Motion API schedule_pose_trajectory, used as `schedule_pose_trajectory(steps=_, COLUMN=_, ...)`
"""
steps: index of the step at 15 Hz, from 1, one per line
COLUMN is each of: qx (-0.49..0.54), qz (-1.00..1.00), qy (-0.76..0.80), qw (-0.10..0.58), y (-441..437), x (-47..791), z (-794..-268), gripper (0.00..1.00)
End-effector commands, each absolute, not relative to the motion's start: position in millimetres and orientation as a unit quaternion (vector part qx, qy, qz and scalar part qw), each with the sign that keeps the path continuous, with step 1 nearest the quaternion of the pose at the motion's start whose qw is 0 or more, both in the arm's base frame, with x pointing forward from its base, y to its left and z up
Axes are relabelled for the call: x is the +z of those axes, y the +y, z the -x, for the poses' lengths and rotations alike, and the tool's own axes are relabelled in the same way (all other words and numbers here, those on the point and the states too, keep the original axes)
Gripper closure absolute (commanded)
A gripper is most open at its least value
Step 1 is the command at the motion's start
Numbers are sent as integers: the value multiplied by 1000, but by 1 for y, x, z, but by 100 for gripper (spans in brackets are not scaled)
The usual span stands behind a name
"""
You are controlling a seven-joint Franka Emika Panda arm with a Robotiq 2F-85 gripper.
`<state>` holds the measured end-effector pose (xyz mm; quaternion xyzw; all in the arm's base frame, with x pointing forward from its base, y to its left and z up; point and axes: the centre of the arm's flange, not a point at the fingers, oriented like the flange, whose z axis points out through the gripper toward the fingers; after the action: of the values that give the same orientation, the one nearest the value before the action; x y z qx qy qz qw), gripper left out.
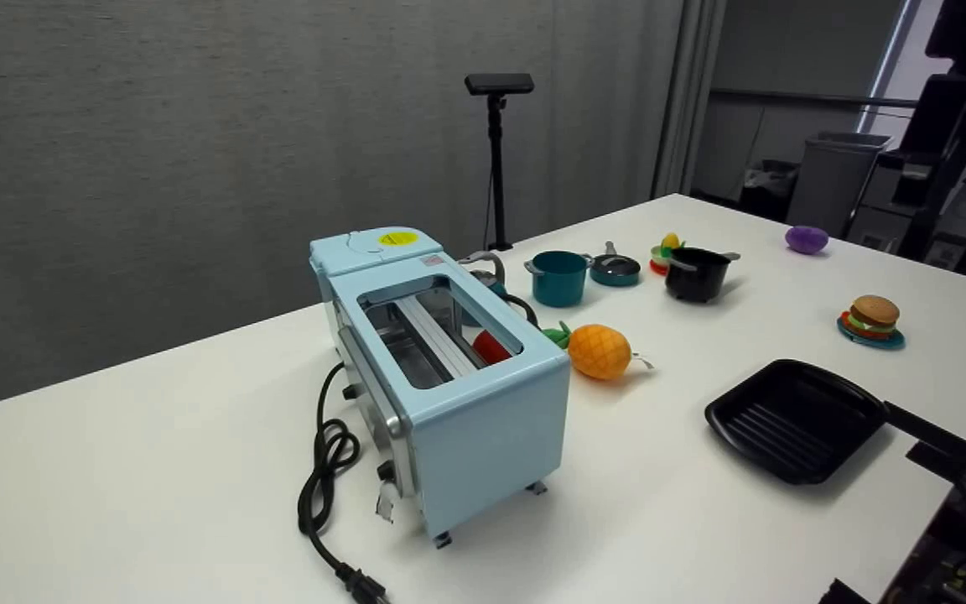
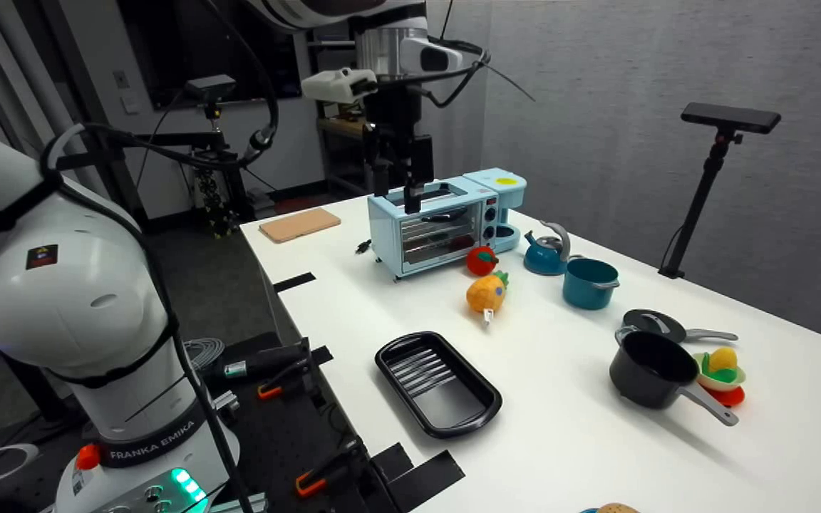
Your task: Move the pineapple plushie to the right
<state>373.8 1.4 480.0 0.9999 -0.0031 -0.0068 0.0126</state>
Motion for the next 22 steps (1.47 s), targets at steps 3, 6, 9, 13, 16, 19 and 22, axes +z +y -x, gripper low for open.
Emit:
schedule_pose_trajectory(steps=3, qx=-7, qz=-1000, qy=-3, qw=13, y=1, x=480, z=-374, gripper=0)
schedule_pose_trajectory(steps=6, qx=-7, qz=-1000, qy=-3, qw=13, y=1, x=480, z=-374, gripper=0)
schedule_pose_trajectory(steps=9, qx=-7, qz=-1000, qy=-3, qw=13, y=1, x=480, z=-374, gripper=0)
schedule_pose_trajectory(steps=13, qx=-7, qz=-1000, qy=-3, qw=13, y=1, x=480, z=-374, gripper=0)
schedule_pose_trajectory(steps=16, qx=-7, qz=-1000, qy=-3, qw=13, y=1, x=480, z=-374, gripper=0)
schedule_pose_trajectory(steps=19, qx=-7, qz=-1000, qy=-3, qw=13, y=1, x=480, z=-374, gripper=0)
schedule_pose_trajectory(steps=22, qx=-3, qz=-1000, qy=0, qw=15, y=2, x=476, z=-376, gripper=0)
